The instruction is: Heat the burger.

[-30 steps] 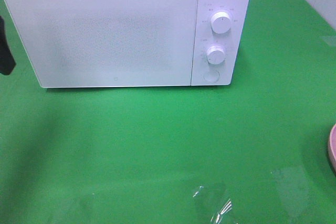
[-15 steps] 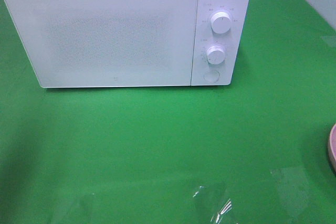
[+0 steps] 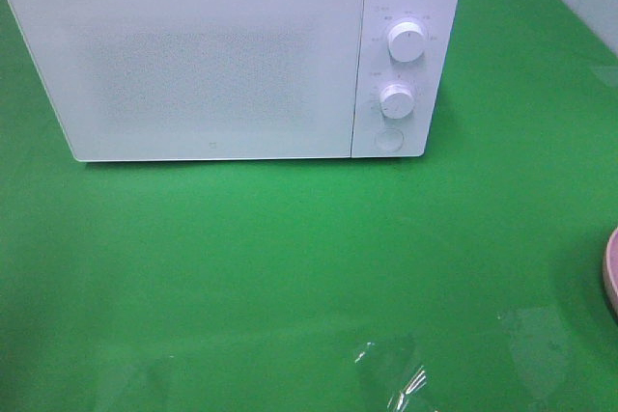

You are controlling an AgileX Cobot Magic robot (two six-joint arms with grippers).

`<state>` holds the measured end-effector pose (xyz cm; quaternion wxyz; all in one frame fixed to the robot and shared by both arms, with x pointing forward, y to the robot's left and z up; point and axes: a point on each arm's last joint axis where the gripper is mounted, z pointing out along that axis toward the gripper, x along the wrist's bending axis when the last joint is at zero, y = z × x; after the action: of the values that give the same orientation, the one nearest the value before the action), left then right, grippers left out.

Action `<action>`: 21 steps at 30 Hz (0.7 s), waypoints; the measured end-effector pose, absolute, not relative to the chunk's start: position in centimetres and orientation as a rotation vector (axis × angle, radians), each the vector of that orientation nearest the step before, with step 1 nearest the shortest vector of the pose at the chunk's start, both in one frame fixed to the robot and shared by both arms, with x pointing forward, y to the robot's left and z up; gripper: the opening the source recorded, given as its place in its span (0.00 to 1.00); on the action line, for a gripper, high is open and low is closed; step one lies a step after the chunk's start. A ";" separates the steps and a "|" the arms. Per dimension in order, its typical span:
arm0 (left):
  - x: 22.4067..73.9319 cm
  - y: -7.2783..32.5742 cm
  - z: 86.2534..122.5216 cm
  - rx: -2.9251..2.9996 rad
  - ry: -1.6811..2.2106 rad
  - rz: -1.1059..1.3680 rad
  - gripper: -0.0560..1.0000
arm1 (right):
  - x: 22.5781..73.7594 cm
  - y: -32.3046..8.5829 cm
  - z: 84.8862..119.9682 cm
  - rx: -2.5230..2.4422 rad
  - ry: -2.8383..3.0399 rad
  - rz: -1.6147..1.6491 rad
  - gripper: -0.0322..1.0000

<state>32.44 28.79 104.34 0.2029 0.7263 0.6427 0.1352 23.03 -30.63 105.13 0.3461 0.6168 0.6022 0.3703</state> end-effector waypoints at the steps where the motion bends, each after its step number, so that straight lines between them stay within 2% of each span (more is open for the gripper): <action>1: 32.4 28.8 104.3 2.027 1.794 0.377 0.99 | 23.0 -30.6 105.1 1.601 1.563 0.961 0.78; 9: 28.8 29.3 104.5 1.880 1.642 0.637 0.99 | 23.0 -30.6 105.1 1.601 1.563 0.961 0.78; 21: 25.4 29.6 105.3 1.729 1.498 0.816 0.99 | 23.0 -30.6 105.1 1.601 1.563 0.961 0.78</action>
<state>25.38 29.56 105.26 0.3491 0.6671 0.5779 0.3149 23.03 -30.63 105.13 0.3461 0.6168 0.6022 0.3703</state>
